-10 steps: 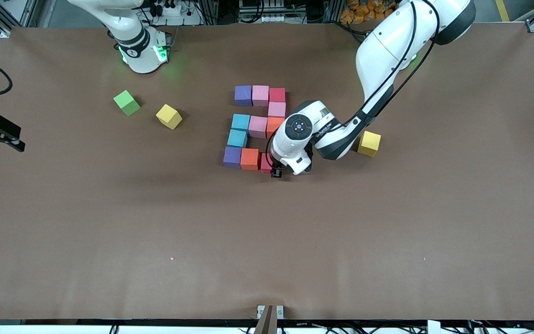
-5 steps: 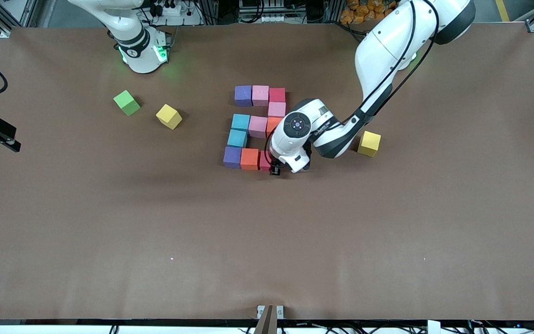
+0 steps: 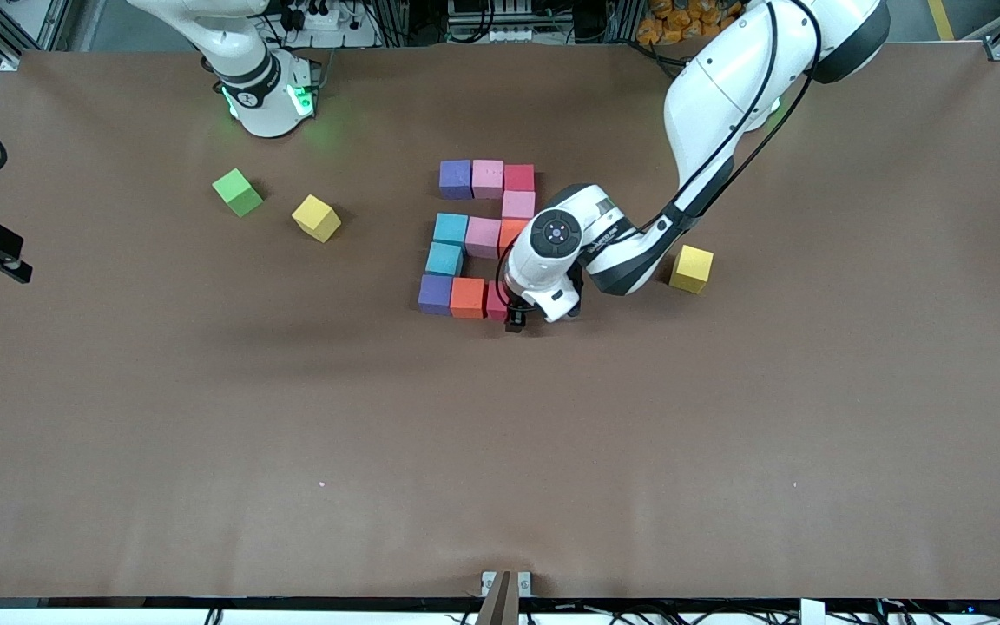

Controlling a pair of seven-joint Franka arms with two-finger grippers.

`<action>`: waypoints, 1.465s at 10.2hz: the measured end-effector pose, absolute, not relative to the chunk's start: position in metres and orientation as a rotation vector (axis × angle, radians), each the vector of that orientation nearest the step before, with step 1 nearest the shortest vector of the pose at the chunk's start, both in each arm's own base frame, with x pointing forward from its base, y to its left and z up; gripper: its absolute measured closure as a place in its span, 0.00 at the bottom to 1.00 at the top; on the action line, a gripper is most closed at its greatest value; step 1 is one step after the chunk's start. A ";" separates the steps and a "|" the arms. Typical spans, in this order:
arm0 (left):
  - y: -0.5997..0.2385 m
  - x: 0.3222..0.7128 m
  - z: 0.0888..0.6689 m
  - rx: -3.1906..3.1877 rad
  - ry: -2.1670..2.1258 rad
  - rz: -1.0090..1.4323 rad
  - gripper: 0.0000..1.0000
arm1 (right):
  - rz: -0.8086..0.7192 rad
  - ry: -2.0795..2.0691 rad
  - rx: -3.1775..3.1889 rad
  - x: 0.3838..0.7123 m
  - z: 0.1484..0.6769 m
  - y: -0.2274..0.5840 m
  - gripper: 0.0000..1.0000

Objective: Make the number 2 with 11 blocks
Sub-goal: 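Lower the pink cube beside the orange cube with the left gripper, then release the pink cube and raise the left gripper away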

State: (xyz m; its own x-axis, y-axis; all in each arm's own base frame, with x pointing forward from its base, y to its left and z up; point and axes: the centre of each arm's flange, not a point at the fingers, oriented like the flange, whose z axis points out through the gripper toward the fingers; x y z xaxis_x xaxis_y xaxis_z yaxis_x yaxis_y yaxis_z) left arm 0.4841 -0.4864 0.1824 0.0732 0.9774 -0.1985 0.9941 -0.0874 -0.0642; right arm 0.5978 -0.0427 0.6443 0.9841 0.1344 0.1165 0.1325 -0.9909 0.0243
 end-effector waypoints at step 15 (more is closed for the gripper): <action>-0.269 0.643 0.406 2.360 1.857 0.086 0.00 | 0.182 0.196 3.117 0.596 0.646 -0.048 0.00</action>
State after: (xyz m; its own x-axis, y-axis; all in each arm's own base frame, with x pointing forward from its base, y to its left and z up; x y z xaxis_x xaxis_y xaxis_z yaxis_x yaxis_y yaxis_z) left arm 0.6431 -0.2689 0.4056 0.2380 0.9705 -0.0395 0.9626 -0.2303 0.1428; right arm 0.5964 -0.0483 0.6456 0.9853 0.1258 0.1154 0.1243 -0.9920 0.0202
